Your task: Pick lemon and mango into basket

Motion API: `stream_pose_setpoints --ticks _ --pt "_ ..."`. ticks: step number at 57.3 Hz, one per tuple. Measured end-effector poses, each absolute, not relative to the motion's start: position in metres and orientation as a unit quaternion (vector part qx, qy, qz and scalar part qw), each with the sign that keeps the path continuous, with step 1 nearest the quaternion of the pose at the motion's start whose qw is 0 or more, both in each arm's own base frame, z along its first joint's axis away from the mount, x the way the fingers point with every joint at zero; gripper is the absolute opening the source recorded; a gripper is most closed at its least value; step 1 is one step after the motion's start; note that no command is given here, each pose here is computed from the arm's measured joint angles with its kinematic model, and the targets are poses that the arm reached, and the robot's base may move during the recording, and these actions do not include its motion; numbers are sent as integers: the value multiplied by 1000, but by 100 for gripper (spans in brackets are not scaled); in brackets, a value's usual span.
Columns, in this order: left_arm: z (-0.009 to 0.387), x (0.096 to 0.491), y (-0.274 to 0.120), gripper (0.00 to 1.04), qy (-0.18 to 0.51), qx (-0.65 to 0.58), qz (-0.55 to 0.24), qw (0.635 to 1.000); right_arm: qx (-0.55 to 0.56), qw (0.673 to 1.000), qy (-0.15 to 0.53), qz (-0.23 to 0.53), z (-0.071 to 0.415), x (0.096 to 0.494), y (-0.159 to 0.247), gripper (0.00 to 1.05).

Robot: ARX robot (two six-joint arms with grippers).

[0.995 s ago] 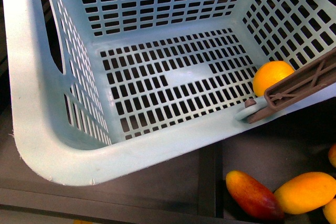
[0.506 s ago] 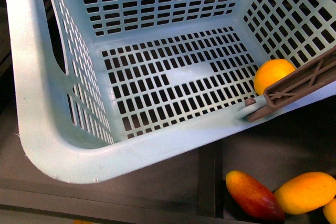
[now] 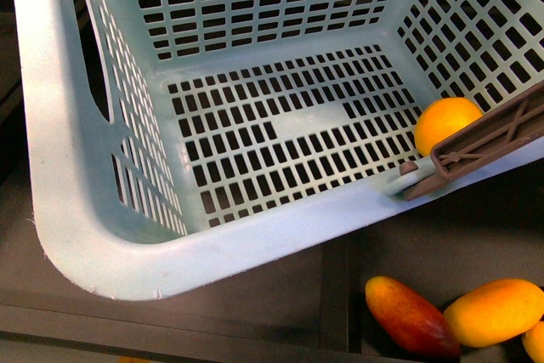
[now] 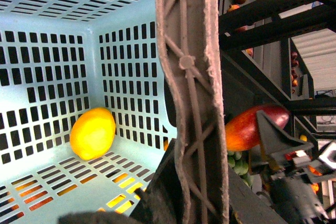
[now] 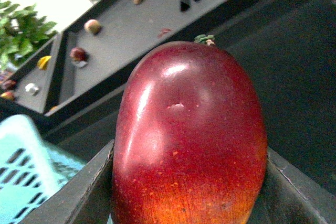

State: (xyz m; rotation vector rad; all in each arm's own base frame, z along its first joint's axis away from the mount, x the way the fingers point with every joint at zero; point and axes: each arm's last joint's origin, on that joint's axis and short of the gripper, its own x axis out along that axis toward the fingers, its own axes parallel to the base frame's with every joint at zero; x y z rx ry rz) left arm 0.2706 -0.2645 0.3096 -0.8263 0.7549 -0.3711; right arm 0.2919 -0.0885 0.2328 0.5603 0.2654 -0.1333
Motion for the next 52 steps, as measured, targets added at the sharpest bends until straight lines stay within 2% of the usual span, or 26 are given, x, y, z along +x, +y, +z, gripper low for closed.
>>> stream_pose_setpoints --ticks 9,20,29,42,50,52 --pt "310 271 -264 7 355 -389 -174 832 266 958 111 2 257 284 -43 65" --pt "310 271 -264 7 356 -390 -175 831 255 958 116 54 263 283 10 65" --pt "310 271 -264 7 356 -389 -175 831 241 959 133 66 255 291 42 65" --pt "310 271 -264 7 356 -389 -175 831 214 961 161 64 236 301 64 66" --pt "310 271 -264 7 356 -389 -174 832 208 964 153 57 241 298 59 96" --pt "310 271 -264 7 356 -389 -174 832 209 965 150 53 243 296 56 97"
